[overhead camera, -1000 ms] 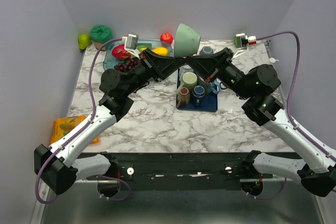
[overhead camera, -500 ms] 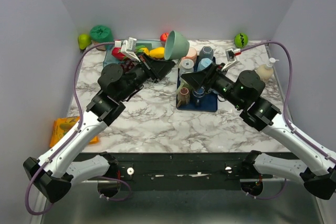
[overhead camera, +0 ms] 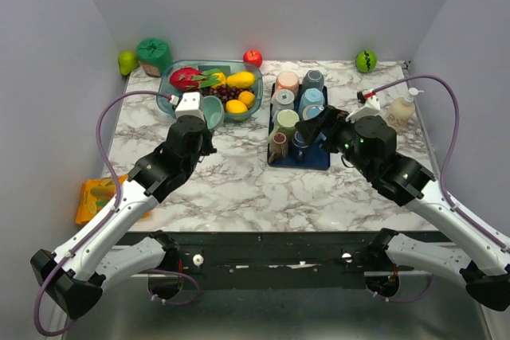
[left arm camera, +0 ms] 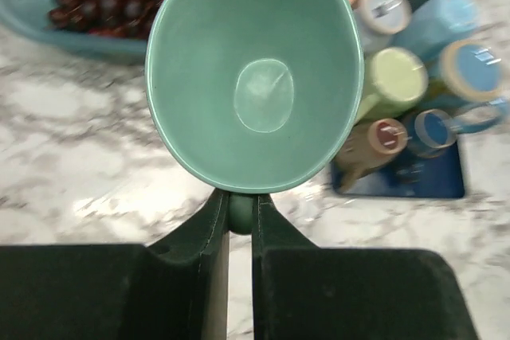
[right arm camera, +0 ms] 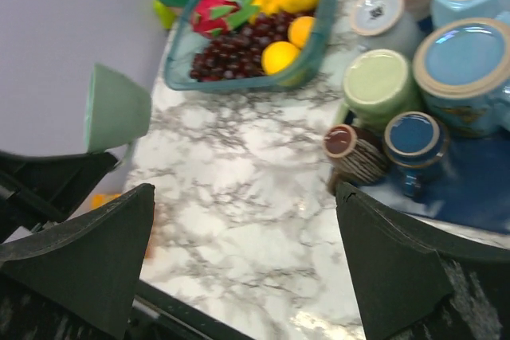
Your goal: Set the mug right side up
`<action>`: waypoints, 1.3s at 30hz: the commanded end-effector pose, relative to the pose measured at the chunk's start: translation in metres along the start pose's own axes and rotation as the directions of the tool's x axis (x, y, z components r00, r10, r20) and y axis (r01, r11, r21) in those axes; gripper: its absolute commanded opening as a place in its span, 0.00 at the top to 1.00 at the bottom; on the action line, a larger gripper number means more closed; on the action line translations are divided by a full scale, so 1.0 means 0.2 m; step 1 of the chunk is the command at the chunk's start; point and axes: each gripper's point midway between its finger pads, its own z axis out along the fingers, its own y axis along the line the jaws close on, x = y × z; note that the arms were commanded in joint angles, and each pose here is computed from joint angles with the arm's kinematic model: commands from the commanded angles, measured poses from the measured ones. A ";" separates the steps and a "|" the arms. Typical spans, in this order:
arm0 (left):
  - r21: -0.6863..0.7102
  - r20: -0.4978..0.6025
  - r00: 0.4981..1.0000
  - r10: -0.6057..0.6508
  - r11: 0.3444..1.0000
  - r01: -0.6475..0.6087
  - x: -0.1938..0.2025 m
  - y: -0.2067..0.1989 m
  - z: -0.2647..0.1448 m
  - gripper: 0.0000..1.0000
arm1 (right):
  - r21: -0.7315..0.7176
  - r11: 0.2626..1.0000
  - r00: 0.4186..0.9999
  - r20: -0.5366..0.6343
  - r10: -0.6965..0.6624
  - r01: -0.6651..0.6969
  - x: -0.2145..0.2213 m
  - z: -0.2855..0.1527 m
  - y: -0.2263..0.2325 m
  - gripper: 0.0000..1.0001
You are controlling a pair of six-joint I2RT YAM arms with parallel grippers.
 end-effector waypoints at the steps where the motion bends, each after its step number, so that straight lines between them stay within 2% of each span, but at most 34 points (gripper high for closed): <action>1: -0.243 0.010 0.997 0.081 0.967 -0.076 0.08 0.28 -0.01 1.00 | 0.141 0.982 0.992 -0.018 -0.122 0.124 0.01 0.00 -0.14 0.00; 7: -0.331 -0.045 0.998 0.045 0.942 -0.058 0.26 0.40 0.08 1.00 | 0.149 0.980 0.990 -0.064 -0.125 0.134 0.07 0.05 -0.15 0.00; 13: -0.413 -0.079 0.987 -0.139 0.906 0.094 0.40 0.61 0.22 1.00 | 0.155 0.977 0.985 -0.120 -0.125 0.143 0.16 0.08 -0.18 0.00; 17: -0.465 -0.091 0.980 -0.178 0.877 0.117 0.47 0.73 0.29 1.00 | 0.164 0.973 0.979 -0.149 -0.139 0.163 0.20 0.10 -0.21 0.00; 22: -0.529 -0.125 0.948 -0.292 0.828 0.185 0.56 0.85 0.37 1.00 | 0.170 0.969 0.971 -0.188 -0.148 0.181 0.26 0.11 -0.23 0.00; 25: -0.550 -0.143 0.941 -0.306 0.815 0.182 0.59 0.89 0.40 1.00 | 0.182 0.965 0.967 -0.204 -0.150 0.189 0.29 0.13 -0.25 0.00; 27: -0.559 -0.171 0.940 -0.296 0.814 0.155 0.62 0.90 0.43 1.00 | 0.188 0.963 0.964 -0.218 -0.149 0.191 0.31 0.14 -0.26 0.00; 32: -0.650 -0.219 0.941 -0.258 0.757 0.056 0.69 1.01 0.43 1.00 | 0.208 0.956 0.956 -0.252 -0.151 0.206 0.37 0.18 -0.29 0.00; 35: -0.655 -0.236 0.937 -0.258 0.755 0.043 0.72 1.02 0.46 1.00 | 0.227 0.949 0.950 -0.271 -0.154 0.219 0.41 0.19 -0.32 0.00; 38: -0.661 -0.260 0.925 -0.276 0.749 0.038 0.77 1.02 0.47 0.80 | 0.249 0.938 0.938 -0.307 -0.159 0.241 0.44 0.21 -0.36 0.00; 39: -0.662 -0.265 0.924 -0.277 0.748 0.034 0.77 1.02 0.47 0.57 | 0.254 0.935 0.935 -0.316 -0.162 0.248 0.45 0.21 -0.37 0.00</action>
